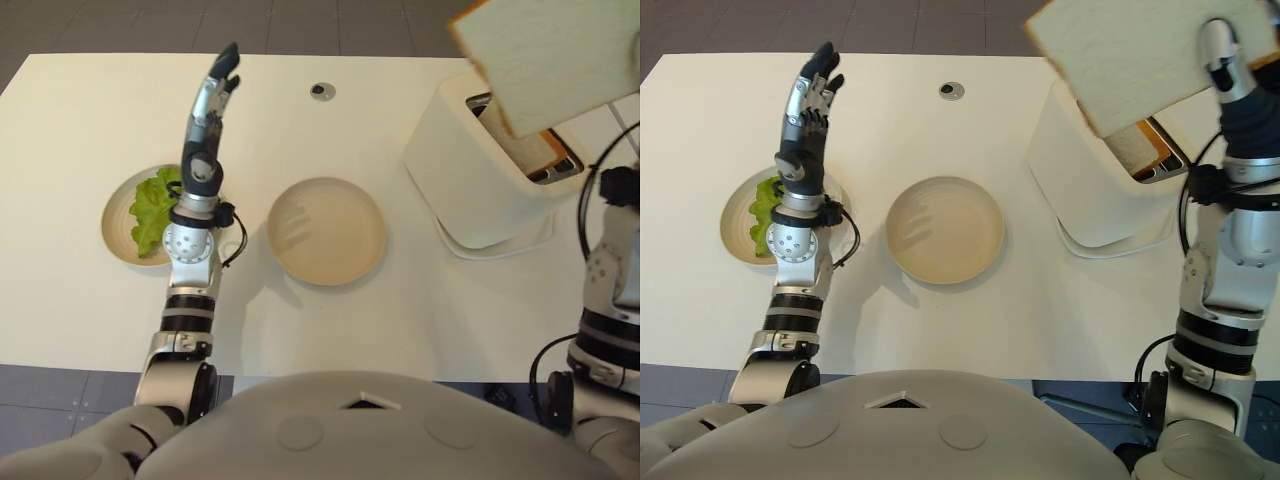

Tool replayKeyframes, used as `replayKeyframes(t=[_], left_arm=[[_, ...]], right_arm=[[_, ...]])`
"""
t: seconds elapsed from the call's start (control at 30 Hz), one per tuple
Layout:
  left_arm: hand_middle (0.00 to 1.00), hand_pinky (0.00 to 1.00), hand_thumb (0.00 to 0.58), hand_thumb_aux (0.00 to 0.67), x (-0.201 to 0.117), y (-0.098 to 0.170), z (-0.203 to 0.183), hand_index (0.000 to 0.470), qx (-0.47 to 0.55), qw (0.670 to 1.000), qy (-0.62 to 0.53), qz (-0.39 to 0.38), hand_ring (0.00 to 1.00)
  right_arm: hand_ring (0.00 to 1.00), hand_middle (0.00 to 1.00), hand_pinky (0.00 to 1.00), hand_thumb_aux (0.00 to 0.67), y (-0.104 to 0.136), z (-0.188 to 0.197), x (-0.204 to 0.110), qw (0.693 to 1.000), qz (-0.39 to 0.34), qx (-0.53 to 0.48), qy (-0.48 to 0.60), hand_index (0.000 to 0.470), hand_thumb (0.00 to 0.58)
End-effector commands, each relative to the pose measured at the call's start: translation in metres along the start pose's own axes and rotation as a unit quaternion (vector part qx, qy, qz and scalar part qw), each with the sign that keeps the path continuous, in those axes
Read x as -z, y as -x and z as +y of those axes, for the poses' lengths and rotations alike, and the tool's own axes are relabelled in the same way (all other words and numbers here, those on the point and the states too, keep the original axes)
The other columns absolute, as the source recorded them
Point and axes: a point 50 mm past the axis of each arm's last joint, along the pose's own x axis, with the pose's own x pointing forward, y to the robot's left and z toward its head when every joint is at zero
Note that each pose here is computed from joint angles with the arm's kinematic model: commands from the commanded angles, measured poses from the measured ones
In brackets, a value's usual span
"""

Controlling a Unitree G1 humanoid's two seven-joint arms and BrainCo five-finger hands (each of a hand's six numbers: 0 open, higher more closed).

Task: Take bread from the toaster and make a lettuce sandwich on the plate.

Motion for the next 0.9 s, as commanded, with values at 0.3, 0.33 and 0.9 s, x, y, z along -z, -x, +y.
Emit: replayKeyframes(t=[0.3,0.33,0.9], left_arm=[[0.0,0.0,0.0,0.0,0.023,0.042,0.118,0.0,0.177,0.863,-0.427,0.204,0.0],[0.0,0.0,0.0,0.0,0.025,0.049,0.123,0.0,0.209,0.84,-0.45,0.221,0.0],[0.0,0.0,0.493,0.41,0.056,0.101,0.115,0.288,0.391,0.709,-0.475,0.344,0.0]], right_arm=[[1.0,1.0,1.0,0.67,0.081,0.14,0.095,0.909,0.258,-0.322,-0.063,0.47,0.58],[1.0,1.0,1.0,0.67,0.085,0.144,0.097,0.903,0.263,-0.335,-0.061,0.47,0.58],[1.0,1.0,1.0,0.0,0.094,0.15,0.107,0.896,0.282,-0.34,-0.045,0.0,0.0]])
